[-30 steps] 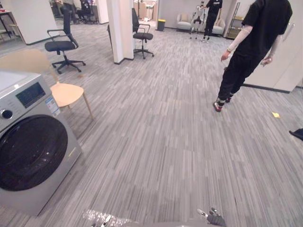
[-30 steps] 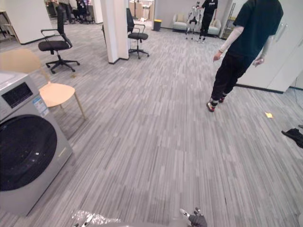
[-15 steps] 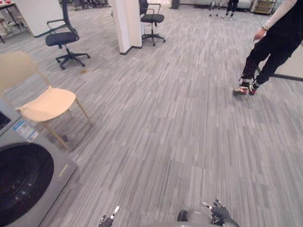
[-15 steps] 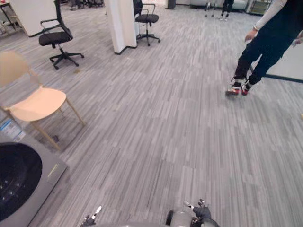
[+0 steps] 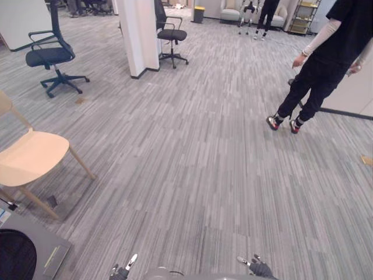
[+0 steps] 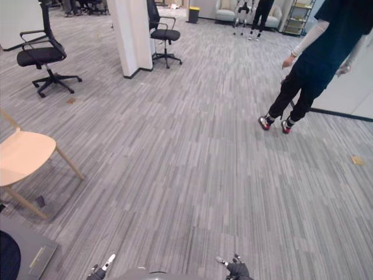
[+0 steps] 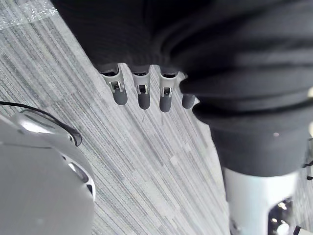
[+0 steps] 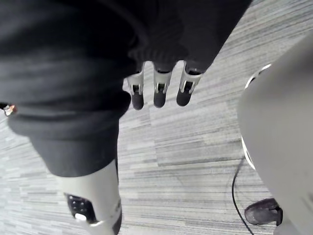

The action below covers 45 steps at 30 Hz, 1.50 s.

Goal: Organize washtable

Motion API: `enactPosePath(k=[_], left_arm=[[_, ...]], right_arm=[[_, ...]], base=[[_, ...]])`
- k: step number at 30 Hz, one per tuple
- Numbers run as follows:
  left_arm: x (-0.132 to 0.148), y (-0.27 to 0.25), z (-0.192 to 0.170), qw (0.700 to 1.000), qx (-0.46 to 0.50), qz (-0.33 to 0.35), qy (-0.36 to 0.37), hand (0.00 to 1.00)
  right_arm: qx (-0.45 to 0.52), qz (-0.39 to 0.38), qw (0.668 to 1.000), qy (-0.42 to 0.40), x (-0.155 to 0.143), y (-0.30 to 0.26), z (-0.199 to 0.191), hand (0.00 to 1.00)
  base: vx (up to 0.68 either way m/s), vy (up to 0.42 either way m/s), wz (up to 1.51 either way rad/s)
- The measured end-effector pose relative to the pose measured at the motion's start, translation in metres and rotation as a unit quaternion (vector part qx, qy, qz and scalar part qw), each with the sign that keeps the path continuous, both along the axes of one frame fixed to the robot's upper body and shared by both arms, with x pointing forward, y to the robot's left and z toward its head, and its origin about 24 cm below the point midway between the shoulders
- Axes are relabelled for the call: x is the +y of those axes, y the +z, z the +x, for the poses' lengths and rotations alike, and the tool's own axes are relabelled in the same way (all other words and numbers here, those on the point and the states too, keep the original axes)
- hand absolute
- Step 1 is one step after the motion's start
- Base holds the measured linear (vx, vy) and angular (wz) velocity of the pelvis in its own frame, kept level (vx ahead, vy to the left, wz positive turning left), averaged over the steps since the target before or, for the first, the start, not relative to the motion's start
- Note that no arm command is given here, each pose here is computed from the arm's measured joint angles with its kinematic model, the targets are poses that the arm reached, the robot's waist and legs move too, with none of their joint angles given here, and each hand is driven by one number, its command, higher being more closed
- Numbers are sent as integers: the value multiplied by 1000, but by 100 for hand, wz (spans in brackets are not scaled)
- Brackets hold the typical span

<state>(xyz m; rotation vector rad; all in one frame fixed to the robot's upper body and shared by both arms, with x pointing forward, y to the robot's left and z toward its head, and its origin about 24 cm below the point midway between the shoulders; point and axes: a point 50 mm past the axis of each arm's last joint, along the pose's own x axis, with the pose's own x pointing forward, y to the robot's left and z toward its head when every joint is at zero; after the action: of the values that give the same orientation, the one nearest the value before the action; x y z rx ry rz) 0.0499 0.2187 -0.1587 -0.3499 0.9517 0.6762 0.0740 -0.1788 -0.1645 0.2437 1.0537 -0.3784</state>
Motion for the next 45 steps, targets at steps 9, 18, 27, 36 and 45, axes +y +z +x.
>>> enactPosePath(k=[9, 18, 27, 36, 45], left_arm=[[-10, -5, -21, 998, 39, -13, -37, 0], [-9, -5, -21, 999, 39, -11, -36, 0], [-4, -5, -20, 998, 50, 7, -29, 0], [0, -4, -20, 997, 55, 17, -50, 0], [2, -4, -15, 998, 50, 18, -43, 0]], right_arm=[[19, -22, 1000, -3, -15, -1, -9, 0], [21, -25, 999, -6, -15, -1, -11, 0], [17, -28, 999, -39, -15, -1, -8, 0], [22, -25, 999, -40, -12, -2, -4, 0], [5, -27, 999, -40, -14, 1, 7, 0]], base=[[58, 40, 0], [-3, -2, -7], [62, -28, 0], [25, -52, 6], [-80, -47, -5]])
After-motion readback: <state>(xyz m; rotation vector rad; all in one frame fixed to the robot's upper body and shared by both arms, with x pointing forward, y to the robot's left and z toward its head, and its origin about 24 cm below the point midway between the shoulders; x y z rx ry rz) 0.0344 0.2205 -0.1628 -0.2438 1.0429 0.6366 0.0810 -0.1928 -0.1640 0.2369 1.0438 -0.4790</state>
